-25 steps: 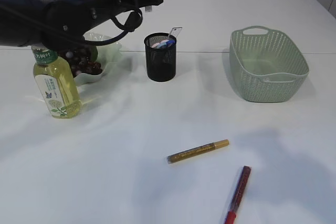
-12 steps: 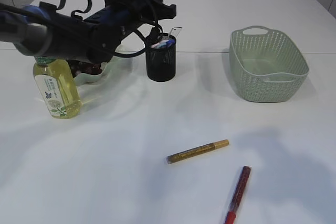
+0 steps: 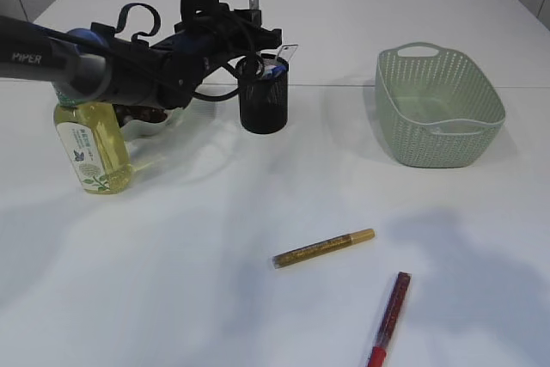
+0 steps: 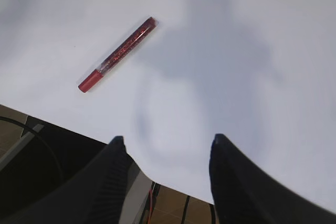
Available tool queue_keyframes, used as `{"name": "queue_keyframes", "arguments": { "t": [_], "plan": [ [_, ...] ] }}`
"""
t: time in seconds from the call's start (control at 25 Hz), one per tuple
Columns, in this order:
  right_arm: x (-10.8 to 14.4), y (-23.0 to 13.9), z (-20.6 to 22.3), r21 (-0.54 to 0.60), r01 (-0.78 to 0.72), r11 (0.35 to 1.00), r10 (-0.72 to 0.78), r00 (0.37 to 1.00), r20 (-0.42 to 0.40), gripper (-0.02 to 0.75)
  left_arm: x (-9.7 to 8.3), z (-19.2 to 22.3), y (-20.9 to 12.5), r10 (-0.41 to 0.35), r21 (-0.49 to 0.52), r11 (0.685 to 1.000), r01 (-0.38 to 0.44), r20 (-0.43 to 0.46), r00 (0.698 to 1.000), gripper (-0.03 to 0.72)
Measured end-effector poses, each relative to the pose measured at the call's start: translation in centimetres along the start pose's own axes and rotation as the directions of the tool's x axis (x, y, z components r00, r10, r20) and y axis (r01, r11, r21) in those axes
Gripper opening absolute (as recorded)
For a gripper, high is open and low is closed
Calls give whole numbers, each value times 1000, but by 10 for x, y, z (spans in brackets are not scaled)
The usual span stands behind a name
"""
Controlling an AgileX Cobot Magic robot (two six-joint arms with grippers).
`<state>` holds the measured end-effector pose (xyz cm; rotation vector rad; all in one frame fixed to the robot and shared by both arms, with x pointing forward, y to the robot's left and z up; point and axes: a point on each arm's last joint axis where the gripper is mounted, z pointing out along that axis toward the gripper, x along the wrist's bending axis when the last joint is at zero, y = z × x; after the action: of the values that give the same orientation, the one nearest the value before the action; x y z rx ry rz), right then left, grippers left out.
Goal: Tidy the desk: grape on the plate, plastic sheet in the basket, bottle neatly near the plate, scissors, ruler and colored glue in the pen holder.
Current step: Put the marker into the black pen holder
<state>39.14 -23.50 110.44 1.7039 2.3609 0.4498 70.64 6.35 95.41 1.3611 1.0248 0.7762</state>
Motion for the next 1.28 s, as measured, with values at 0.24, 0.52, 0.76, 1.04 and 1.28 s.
{"name": "queue_keyframes", "arguments": {
  "t": [0.24,0.52,0.76,1.04,1.28],
  "plan": [
    [0,0,0,0,1,1000,-1,1000,3,405,6,6,-14,-10,22,1000,10,-12,1000,87],
    [0,0,0,0,1,1000,-1,1000,4,405,7,13,-24,-16,28,999,16,-13,1000,88],
    [-1,0,0,-1,3,1000,-3,1000,9,405,8,14,-31,-15,52,999,16,-15,1000,90],
    [-1,0,0,-1,3,1000,-3,1000,9,405,8,14,-31,-17,53,998,18,-15,1000,96],
    [-1,0,0,-1,3,1000,-3,1000,9,405,8,14,-31,-19,55,998,19,-15,1000,151]
  ]
}}
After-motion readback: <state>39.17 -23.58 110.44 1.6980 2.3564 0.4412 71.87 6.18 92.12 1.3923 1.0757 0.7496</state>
